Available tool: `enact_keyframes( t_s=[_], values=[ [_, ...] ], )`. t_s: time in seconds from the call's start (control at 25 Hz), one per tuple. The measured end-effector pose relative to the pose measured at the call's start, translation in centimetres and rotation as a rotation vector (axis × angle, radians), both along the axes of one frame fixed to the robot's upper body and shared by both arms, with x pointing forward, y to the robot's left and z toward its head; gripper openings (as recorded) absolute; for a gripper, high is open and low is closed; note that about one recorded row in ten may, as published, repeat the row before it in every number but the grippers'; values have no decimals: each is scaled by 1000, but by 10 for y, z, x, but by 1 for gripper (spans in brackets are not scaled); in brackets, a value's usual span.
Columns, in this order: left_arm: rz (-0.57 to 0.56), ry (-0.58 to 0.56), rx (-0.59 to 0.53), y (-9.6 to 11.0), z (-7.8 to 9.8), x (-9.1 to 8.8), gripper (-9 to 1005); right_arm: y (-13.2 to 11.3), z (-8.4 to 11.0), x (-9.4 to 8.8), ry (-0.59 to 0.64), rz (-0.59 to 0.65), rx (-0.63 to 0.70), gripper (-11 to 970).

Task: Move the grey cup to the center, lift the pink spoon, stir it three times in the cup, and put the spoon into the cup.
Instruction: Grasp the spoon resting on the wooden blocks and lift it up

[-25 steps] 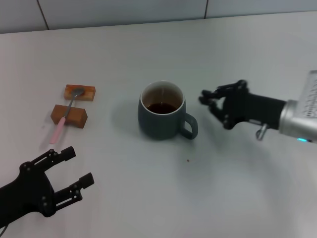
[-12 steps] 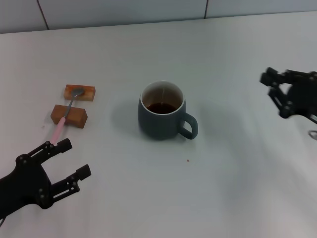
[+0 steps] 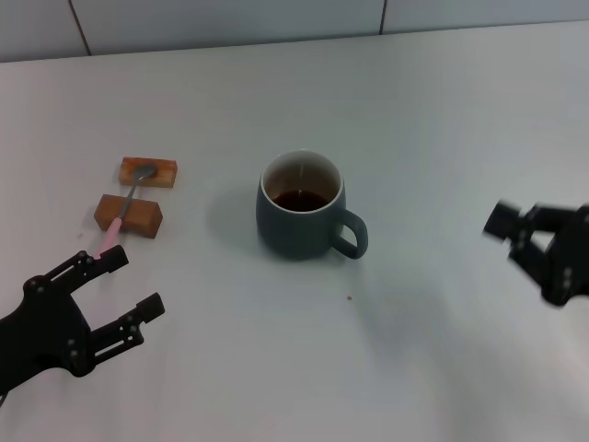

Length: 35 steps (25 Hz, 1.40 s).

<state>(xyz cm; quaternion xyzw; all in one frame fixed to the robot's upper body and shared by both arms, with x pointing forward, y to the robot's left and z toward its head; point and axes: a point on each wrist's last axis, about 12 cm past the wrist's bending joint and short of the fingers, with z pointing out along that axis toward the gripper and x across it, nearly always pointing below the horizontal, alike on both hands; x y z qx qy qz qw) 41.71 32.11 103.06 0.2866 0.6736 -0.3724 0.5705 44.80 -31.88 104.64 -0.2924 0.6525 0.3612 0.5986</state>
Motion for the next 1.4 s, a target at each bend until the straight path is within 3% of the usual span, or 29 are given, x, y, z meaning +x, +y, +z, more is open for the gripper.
enact_keyframes(
  t_s=[0.32,0.6,1.04,1.4],
  values=[
    [-8,-5,-8,-1,1,0,802,10,-20,-8,84,63,-85,120],
    [-8,-5,-9,-1,1,0,802,8,-23,-10,97,68,-115,130],
    [-7,-5,-8,-1,1,-1,803,4,-20,-9,69,47,-124,517],
    [-3,-2,-7,-2,0,0,804,3,-18,-7,61,47,-131,633]
  ],
)
